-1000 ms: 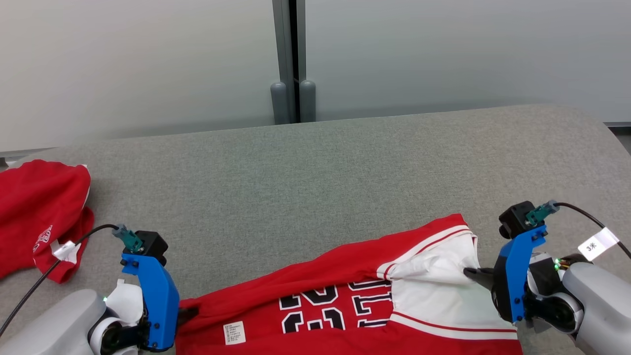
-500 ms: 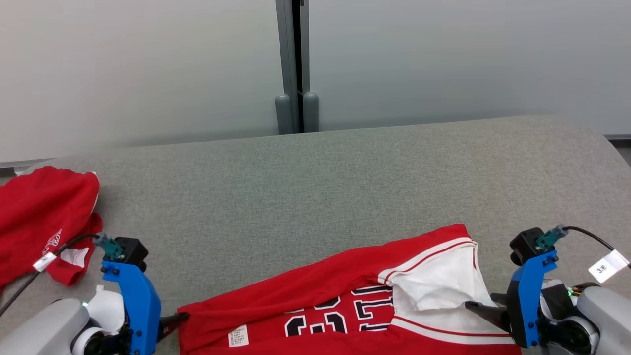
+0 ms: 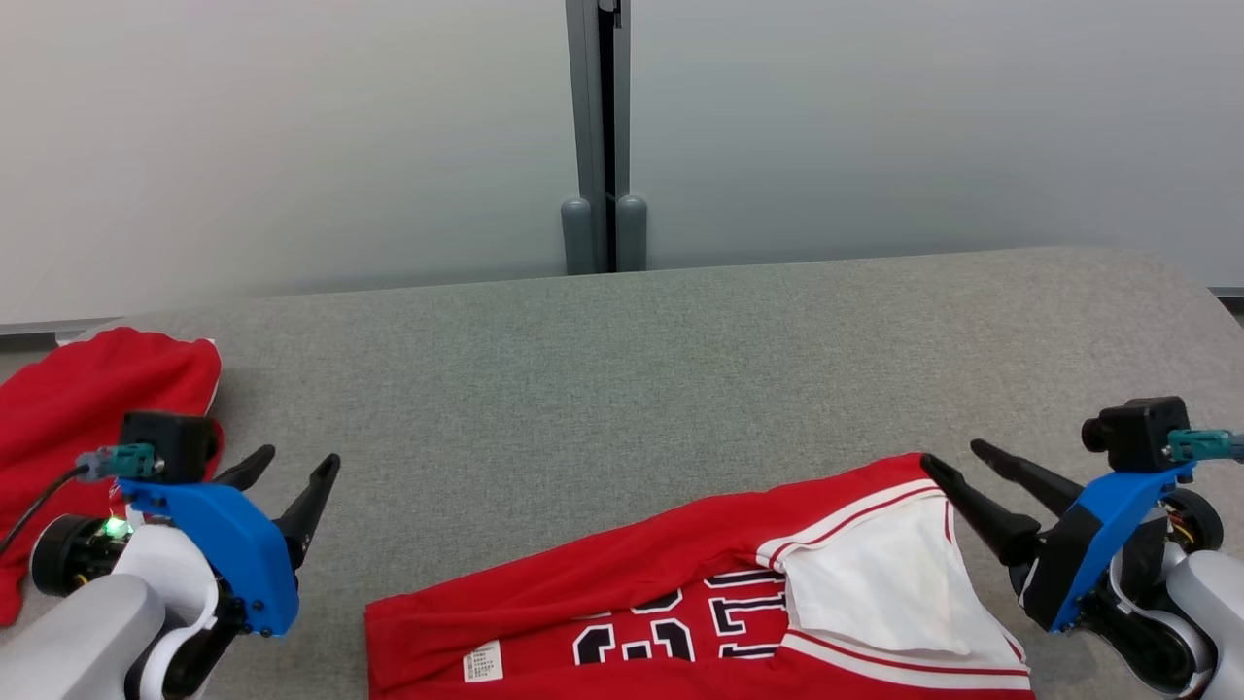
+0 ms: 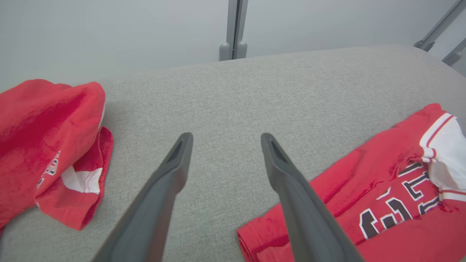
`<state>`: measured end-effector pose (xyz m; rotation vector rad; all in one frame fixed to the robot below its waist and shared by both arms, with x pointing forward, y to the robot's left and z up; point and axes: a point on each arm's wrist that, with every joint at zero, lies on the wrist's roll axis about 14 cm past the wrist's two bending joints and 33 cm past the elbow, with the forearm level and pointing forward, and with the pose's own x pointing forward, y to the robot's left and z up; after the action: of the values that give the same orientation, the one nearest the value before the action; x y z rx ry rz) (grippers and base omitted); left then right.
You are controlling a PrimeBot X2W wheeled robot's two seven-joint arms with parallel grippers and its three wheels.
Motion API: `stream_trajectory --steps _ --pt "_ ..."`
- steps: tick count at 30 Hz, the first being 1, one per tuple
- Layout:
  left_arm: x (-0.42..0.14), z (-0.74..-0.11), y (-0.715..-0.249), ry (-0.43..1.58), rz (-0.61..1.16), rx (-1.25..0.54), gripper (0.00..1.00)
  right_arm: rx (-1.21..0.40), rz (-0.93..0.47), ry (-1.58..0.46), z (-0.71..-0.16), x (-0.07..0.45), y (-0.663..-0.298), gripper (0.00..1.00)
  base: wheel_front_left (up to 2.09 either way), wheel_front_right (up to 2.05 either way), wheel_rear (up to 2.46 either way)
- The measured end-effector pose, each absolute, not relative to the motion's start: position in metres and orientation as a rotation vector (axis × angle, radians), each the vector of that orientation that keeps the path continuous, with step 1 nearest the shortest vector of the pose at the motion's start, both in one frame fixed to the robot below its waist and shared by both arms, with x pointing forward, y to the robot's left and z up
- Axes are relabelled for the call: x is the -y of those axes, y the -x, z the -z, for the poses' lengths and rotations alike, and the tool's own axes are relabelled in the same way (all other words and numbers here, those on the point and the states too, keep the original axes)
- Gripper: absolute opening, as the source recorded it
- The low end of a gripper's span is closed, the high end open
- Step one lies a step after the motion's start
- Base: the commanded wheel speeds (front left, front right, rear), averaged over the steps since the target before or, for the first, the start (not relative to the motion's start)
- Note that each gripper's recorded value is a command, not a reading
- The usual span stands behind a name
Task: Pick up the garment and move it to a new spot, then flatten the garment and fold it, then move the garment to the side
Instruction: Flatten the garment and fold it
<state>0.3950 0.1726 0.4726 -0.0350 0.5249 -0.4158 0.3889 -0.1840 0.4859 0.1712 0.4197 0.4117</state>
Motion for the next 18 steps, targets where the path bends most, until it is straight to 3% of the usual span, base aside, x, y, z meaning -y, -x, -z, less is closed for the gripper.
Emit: stream_trajectory --steps 8,18 --pt "-0.181 -0.501 -0.400 0.086 0.250 -0.249 1.00 -0.102 -0.336 -0.216 -0.525 0.194 -0.406 1.00 0.00 0.00 0.00" --pt "-0.189 -0.519 -0.391 0.173 0.054 -0.058 1.00 0.030 -0.204 -0.257 -0.525 0.201 -0.409 1.00 0.00 0.00 0.00"
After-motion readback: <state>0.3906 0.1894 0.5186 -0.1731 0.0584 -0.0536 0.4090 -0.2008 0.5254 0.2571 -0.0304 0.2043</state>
